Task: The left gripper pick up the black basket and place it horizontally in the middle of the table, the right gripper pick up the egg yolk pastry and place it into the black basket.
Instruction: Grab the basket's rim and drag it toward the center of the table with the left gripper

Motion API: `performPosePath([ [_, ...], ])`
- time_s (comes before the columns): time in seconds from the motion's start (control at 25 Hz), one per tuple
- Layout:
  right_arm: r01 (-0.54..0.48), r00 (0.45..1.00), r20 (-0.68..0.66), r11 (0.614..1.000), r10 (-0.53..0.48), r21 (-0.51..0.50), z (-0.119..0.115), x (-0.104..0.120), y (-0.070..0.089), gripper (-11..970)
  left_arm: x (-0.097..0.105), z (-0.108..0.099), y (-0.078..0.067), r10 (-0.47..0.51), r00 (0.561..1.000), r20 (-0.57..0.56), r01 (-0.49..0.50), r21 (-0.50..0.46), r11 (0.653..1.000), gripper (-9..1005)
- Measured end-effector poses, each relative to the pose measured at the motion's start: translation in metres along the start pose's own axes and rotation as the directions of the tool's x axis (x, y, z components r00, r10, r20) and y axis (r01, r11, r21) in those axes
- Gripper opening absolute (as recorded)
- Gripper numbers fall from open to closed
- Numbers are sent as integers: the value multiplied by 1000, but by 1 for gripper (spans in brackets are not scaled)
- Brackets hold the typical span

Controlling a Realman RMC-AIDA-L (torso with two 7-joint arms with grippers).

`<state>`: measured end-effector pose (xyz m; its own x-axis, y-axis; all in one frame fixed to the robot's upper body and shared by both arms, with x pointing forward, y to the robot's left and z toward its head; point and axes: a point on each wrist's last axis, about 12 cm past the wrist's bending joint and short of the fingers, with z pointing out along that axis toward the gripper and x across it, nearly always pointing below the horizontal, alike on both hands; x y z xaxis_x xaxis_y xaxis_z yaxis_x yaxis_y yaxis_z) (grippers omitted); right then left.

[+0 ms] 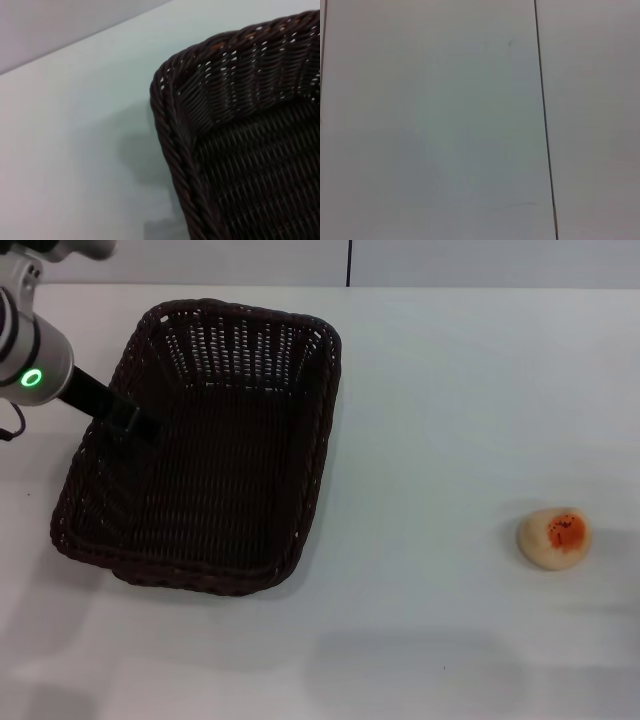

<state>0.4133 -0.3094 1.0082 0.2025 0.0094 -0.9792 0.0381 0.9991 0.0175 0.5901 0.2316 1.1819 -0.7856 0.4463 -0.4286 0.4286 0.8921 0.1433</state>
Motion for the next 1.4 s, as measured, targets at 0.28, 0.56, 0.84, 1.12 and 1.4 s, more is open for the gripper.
performPosePath([
  [0.28,0,1000,-1,1000,0,-7,0,0,1,791,-4,8,1,-2,1000,-22,2,-8,1000,666],
  [0.56,0,1000,-3,1000,0,-11,0,0,1,790,-6,7,-1,26,1000,-17,-26,-11,1000,566],
  [0.84,1,1000,-4,1000,-2,-10,-1,0,0,790,-7,7,-1,46,999,-9,-46,-13,999,404],
  [1.12,1,1000,-4,1000,-1,-9,-1,0,0,791,-8,7,-1,69,998,-4,-69,-15,998,277],
  [1.4,0,1000,-3,1000,0,-12,0,0,1,790,-14,3,-9,253,967,23,-253,-23,967,278],
])
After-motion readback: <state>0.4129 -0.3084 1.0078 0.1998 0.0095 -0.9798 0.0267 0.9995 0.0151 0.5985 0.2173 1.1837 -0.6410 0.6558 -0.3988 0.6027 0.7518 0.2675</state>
